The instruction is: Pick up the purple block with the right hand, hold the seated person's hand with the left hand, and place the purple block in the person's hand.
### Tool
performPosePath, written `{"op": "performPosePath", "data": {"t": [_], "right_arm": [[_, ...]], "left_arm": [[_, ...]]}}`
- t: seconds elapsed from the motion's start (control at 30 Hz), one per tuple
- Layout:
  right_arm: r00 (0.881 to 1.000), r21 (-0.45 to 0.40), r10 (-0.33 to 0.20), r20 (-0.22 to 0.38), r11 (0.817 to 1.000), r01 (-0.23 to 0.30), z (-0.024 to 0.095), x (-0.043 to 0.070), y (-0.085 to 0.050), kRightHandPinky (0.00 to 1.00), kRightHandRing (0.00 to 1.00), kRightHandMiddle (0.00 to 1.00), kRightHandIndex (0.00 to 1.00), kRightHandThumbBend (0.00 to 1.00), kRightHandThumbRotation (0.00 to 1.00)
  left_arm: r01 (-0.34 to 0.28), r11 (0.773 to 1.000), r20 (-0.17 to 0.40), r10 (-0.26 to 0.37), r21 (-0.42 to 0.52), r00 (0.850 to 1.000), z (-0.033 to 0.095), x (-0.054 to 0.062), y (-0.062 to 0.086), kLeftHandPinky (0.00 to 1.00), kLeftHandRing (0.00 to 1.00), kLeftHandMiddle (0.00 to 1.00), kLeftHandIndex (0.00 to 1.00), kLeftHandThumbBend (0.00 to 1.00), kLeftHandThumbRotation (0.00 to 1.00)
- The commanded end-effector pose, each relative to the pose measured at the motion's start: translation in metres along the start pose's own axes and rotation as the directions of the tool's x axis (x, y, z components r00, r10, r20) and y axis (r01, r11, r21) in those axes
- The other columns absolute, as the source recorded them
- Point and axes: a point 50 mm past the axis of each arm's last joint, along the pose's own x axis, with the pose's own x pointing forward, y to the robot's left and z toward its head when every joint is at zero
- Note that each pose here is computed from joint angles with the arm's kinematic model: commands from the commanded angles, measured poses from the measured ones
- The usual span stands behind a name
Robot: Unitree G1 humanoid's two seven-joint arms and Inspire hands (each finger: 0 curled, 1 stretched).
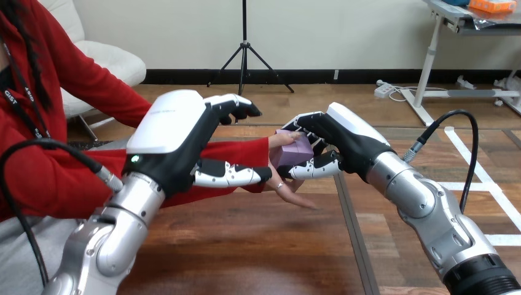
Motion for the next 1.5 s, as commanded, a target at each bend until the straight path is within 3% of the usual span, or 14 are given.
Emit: {"op": "performPosePath", "data": {"t": [0.0,0.03,0.13,0.37,0.93,1.47], "right_arm": [[0.992,-0.034,-0.12,-0.027,0.992,0.119,-0.008,-0.004,-0.042,0.48,0.56,0.62,0.65,0.36,0.47],[0.992,-0.035,-0.122,-0.024,0.992,0.121,-0.008,-0.005,-0.042,0.48,0.56,0.62,0.64,0.39,0.58],[0.992,-0.033,-0.125,-0.021,0.992,0.125,-0.008,-0.005,-0.042,0.49,0.57,0.63,0.65,0.44,0.72],[0.992,-0.038,-0.128,-0.005,0.991,0.128,-0.009,-0.005,-0.042,0.57,0.64,0.67,0.67,0.58,0.95],[0.993,-0.03,-0.117,-0.006,0.993,0.117,-0.011,-0.004,-0.041,0.64,0.67,0.68,0.68,0.77,1.0],[0.994,-0.042,-0.112,0.006,0.993,0.113,-0.01,-0.004,-0.041,0.65,0.68,0.68,0.67,0.82,1.0]], "left_arm": [[-0.054,0.999,0.026,0.054,0.002,0.998,0.005,0.0,0.015,0.59,0.7,0.74,0.72,0.78,0.45],[-0.052,0.999,0.024,0.052,0.0,0.998,0.005,-0.001,0.014,0.59,0.7,0.74,0.72,0.78,0.44],[-0.049,0.999,0.022,0.049,-0.001,0.999,0.004,-0.002,0.013,0.59,0.7,0.74,0.72,0.77,0.44],[-0.041,0.999,0.014,0.041,-0.007,0.999,0.002,-0.005,0.01,0.58,0.7,0.73,0.73,0.76,0.44],[-0.038,0.999,-0.006,0.038,-0.025,0.999,-0.003,-0.01,0.006,0.59,0.7,0.74,0.73,0.76,0.44],[-0.035,0.999,-0.02,0.034,-0.04,0.999,-0.005,-0.013,0.006,0.6,0.71,0.74,0.74,0.76,0.45]]}}
